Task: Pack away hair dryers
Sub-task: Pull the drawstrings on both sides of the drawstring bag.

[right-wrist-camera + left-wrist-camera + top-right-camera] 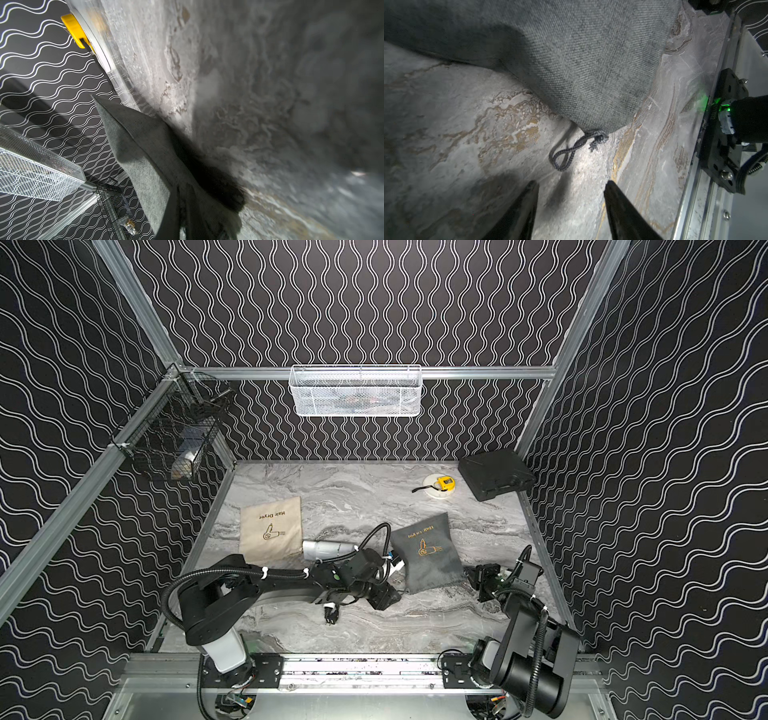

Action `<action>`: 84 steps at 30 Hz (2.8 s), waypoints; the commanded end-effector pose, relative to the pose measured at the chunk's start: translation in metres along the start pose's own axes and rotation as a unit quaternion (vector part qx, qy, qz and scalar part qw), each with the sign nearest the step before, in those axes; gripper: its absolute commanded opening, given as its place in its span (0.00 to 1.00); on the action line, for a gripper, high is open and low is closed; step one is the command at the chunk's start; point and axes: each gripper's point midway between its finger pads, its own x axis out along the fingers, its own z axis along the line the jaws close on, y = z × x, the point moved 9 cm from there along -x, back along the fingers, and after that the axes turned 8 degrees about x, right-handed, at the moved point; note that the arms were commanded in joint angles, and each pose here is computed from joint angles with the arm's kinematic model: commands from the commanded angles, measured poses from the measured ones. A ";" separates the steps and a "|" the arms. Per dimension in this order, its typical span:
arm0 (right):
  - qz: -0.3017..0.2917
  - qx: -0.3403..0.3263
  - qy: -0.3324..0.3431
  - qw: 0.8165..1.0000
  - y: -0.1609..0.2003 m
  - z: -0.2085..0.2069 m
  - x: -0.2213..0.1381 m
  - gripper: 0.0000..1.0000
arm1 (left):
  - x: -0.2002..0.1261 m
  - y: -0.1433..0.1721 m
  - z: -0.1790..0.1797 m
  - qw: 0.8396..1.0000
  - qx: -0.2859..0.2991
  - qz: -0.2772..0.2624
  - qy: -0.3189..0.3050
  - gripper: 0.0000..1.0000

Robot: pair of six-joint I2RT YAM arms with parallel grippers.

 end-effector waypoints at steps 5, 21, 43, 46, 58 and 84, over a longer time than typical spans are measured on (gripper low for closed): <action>0.008 0.000 0.001 1.000 0.001 0.002 -0.001 0.00 | 0.014 -0.008 0.000 0.999 0.035 -0.009 0.016 0.47; 0.008 0.002 0.003 1.000 0.001 0.002 -0.002 0.00 | 0.031 -0.007 0.002 0.998 0.054 -0.007 0.022 0.36; 0.025 0.018 -0.069 0.997 -0.004 0.028 -0.018 0.00 | -0.012 -0.019 -0.003 0.997 0.040 -0.069 -0.003 0.00; 0.026 0.022 -0.094 0.995 -0.006 0.033 -0.025 0.00 | -0.022 -0.023 0.000 0.996 0.024 -0.087 -0.004 0.00; 0.028 0.054 -0.186 0.981 -0.018 0.045 -0.039 0.00 | -0.086 -0.036 0.040 0.980 -0.067 -0.186 -0.012 0.00; -0.020 0.099 -0.228 0.968 -0.033 0.054 -0.055 0.00 | -0.175 -0.089 0.076 0.937 -0.126 -0.326 -0.001 0.00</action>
